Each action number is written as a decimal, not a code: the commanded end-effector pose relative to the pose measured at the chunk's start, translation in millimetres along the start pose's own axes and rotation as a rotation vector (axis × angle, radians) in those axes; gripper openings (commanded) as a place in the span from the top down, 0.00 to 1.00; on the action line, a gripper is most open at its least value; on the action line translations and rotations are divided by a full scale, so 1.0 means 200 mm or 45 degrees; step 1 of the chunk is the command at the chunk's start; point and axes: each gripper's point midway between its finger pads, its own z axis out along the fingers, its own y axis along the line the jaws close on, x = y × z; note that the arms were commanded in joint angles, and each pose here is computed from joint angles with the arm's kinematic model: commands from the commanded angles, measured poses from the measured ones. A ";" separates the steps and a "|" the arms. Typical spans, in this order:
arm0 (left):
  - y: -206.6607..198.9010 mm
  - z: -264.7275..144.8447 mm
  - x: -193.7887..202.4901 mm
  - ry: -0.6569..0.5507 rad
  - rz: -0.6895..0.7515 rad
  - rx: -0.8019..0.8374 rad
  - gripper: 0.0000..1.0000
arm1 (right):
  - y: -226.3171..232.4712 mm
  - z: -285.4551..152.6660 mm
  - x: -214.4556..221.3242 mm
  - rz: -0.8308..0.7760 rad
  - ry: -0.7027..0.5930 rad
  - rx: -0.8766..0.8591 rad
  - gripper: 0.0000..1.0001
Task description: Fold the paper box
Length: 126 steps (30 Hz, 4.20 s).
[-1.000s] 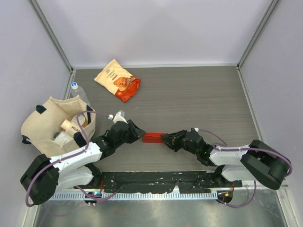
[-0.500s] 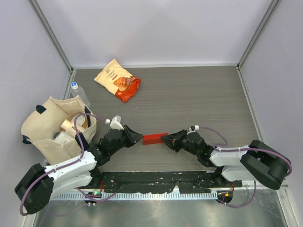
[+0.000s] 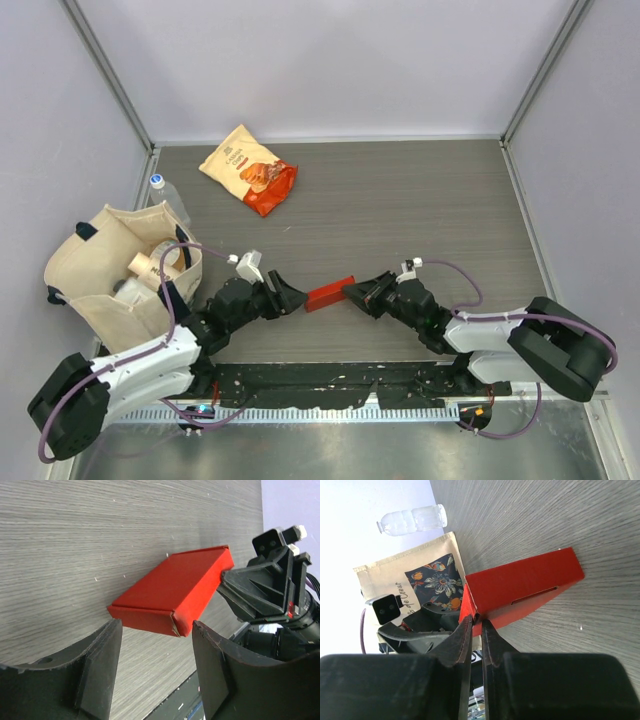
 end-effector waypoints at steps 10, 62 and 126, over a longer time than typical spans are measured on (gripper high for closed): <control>-0.05 0.01 0.03 0.060 0.010 0.048 0.41 | -0.37 0.00 -0.08 -0.099 -0.078 0.319 0.99; -0.09 0.09 0.07 0.090 0.161 -0.166 0.21 | -0.09 -0.27 -0.31 -1.013 -0.018 0.518 0.31; -1.18 0.78 1.02 0.913 -0.195 0.331 0.54 | -0.46 -1.03 -0.87 -0.118 -0.437 1.421 0.22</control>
